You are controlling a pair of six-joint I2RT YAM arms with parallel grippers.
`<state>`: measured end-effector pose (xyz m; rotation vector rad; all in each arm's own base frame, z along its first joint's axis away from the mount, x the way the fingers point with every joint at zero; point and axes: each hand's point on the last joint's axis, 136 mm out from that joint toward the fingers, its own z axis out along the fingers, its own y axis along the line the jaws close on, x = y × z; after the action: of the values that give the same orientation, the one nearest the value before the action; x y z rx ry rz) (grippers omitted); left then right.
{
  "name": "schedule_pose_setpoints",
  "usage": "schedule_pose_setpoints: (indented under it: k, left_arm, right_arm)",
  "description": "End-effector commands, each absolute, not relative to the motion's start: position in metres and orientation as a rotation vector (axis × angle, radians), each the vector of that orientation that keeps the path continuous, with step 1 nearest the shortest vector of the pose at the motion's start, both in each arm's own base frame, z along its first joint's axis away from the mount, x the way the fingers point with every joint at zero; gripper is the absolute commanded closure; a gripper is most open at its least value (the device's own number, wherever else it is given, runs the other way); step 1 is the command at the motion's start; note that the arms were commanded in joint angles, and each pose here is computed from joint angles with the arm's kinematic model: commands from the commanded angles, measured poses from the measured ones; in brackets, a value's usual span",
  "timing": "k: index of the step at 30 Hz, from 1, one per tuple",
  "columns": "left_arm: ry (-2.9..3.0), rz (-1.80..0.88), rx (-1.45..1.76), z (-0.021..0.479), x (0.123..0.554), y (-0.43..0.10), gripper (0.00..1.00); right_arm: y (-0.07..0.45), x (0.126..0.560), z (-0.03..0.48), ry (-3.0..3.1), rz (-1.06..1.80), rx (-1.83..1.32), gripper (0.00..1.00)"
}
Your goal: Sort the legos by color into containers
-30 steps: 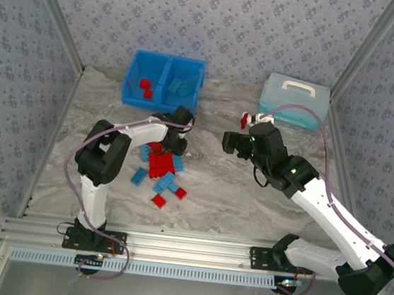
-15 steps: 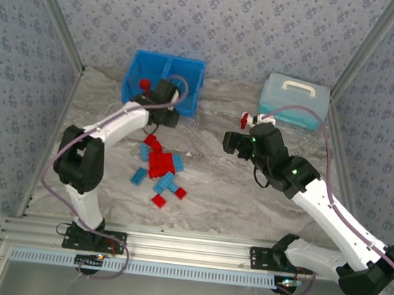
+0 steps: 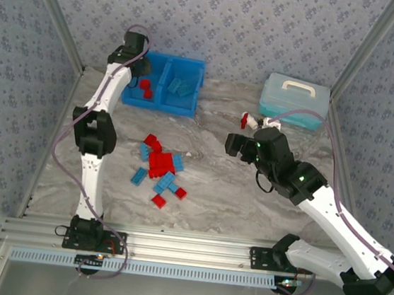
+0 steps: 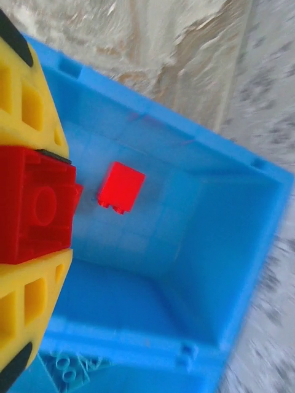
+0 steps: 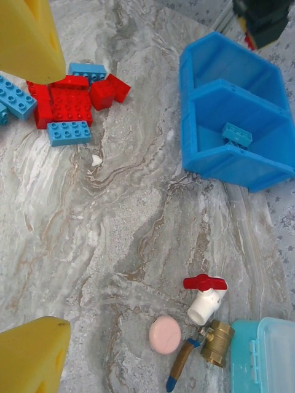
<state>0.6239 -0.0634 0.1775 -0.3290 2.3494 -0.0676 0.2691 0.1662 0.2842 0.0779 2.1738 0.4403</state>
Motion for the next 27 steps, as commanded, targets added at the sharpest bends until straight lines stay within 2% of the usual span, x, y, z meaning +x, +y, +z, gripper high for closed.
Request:
schedule_pose_setpoints:
  k: [1,6,13,17,22,27]
  left_arm:
    - [2.423,-0.104,-0.323,0.171,0.618,-0.067,0.59]
    - [2.389,-0.116,-0.326,0.195,0.613,-0.067,0.46]
    - [2.297,-0.192,-0.300,0.262,0.577,-0.075,0.45]
    - [2.237,-0.283,-0.328,0.288,0.524,-0.082,0.46]
    - [2.285,-0.329,-0.272,0.264,0.442,-0.105,0.46]
    - [2.469,-0.270,-0.216,0.196,0.363,-0.127,0.46]
  right_arm:
    - [0.156,0.263,0.281,2.181,0.411,0.123,0.00]
    - [0.156,0.263,0.283,2.170,0.417,0.128,0.00]
    - [0.166,0.270,0.280,2.179,0.431,0.116,0.00]
    - [0.171,0.274,0.274,2.196,0.423,0.108,0.00]
    - [0.178,0.280,0.271,2.197,0.420,0.082,0.00]
    - [0.186,0.286,0.264,2.224,0.423,0.065,0.00]
